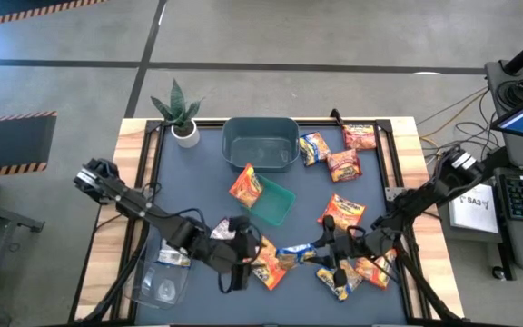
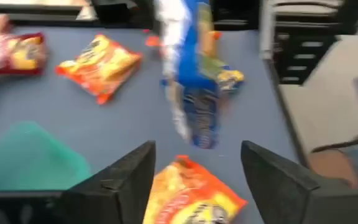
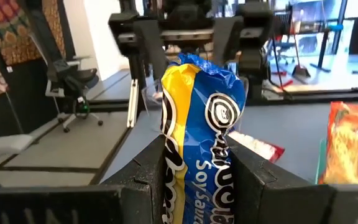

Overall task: Sort Maruchan noodles
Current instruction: Put the blue noodle pack into the transparent bin

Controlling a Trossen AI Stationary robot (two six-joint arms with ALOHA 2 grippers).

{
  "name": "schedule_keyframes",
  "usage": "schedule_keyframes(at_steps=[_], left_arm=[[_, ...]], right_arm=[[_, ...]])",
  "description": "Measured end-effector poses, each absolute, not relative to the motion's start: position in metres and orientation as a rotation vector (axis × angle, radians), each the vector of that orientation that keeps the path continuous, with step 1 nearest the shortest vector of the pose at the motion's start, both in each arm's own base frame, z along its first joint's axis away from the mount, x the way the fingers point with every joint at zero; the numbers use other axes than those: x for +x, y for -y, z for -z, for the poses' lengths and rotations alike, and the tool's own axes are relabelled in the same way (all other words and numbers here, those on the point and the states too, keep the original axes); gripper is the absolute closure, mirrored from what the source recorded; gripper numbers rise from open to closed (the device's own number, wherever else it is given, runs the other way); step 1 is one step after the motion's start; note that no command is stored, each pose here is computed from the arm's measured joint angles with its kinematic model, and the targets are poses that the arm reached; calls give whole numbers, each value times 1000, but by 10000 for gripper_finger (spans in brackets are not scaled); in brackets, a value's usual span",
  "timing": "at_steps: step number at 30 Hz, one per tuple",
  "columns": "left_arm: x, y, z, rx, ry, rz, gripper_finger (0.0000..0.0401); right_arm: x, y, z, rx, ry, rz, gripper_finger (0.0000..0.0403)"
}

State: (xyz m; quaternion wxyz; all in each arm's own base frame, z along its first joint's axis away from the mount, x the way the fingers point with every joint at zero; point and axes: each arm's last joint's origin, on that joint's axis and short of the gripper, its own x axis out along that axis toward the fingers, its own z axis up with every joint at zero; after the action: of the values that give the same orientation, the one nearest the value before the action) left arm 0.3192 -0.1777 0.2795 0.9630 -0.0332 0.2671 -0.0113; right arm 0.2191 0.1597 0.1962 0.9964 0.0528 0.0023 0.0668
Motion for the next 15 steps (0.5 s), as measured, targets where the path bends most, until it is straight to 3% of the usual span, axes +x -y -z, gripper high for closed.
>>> schedule_keyframes(at_steps=[15], left_arm=[[326,188,-249,-170,-267,-16,161]], right_arm=[[239,-174,-208,-153,88,-148,291]])
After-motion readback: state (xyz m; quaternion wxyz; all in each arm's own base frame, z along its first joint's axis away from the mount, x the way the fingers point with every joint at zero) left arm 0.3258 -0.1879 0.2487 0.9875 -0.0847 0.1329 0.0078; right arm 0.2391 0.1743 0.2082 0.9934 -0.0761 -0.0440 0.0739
